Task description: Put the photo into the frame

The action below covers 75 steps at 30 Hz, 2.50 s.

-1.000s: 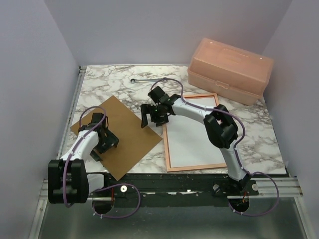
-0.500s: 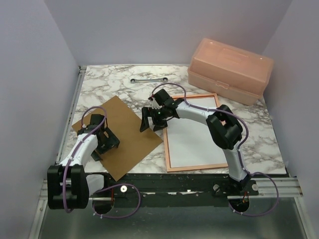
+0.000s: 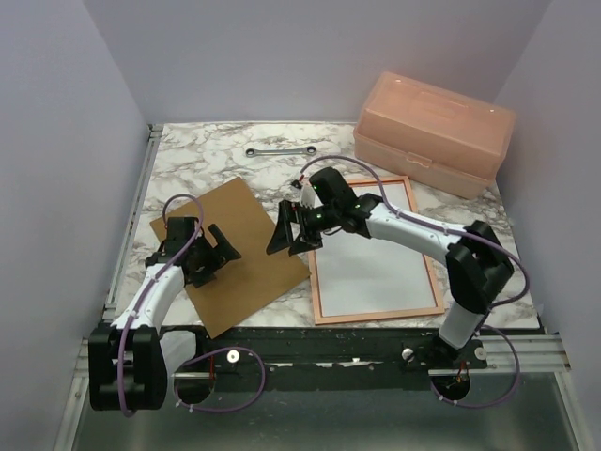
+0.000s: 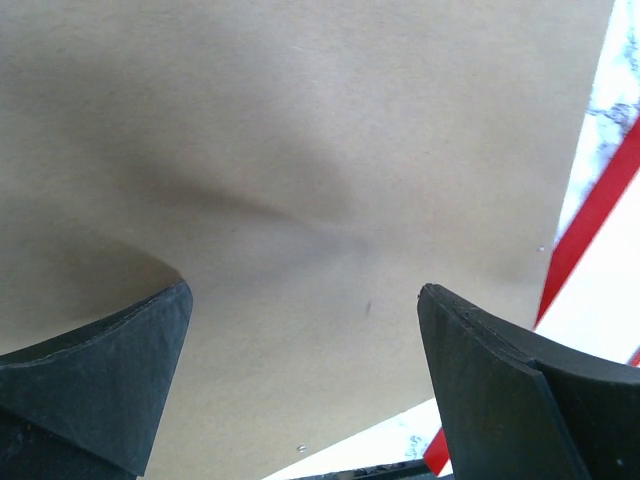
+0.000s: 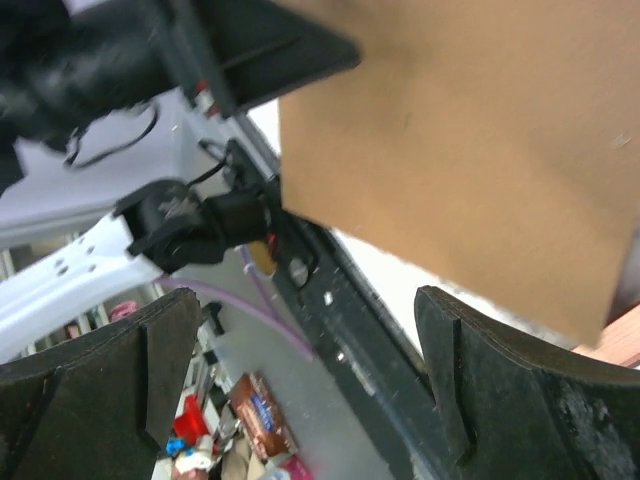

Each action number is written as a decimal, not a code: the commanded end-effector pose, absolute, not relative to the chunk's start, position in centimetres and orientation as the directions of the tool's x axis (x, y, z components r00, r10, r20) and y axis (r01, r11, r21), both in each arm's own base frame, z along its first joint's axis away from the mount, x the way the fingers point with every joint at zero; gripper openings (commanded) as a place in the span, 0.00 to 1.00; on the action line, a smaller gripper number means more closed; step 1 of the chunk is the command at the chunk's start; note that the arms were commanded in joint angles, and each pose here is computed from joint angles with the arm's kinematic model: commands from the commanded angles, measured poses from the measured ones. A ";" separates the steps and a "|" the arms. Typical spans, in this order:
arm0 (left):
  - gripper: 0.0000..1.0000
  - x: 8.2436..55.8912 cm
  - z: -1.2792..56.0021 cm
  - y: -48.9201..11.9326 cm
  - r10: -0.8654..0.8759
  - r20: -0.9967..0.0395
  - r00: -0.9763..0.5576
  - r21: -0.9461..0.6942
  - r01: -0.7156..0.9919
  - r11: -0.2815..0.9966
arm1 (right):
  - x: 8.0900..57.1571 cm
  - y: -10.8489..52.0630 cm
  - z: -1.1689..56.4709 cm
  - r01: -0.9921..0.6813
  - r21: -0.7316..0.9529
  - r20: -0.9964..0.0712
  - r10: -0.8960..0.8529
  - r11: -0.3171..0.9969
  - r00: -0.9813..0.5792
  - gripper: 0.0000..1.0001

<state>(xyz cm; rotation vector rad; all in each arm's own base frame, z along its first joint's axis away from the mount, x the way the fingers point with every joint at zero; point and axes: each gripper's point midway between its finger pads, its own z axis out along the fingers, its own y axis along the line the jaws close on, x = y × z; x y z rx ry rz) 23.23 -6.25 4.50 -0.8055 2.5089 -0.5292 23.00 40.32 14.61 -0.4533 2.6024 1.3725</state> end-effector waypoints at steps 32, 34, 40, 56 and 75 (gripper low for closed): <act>0.99 22.0 4.7 -6.8 -0.518 -0.326 -0.791 -0.360 -0.403 0.841 | 28.8 38.4 4.6 -0.397 0.408 -0.278 -0.303 0.822 -0.912 0.97; 0.99 21.9 4.4 -6.8 -0.515 -0.321 -0.795 -0.354 -0.404 0.844 | 28.4 38.3 3.9 -0.393 0.411 -0.253 -0.311 0.823 -0.916 0.97; 0.99 21.8 3.8 -7.3 -0.510 -0.299 -0.807 -0.365 -0.397 0.842 | 27.1 38.3 2.6 -0.375 0.447 -0.196 -0.320 0.812 -0.927 0.92; 0.98 21.7 3.2 -8.7 -0.478 -0.267 -0.836 -0.377 -0.366 0.851 | 25.3 40.5 6.5 -0.146 0.841 -0.083 -0.143 0.521 -0.986 0.74; 0.98 23.3 9.6 -11.1 -0.471 -0.421 -0.776 -0.566 -0.181 0.804 | 25.3 36.5 10.4 -0.284 0.710 -0.270 -0.123 0.645 -0.955 0.01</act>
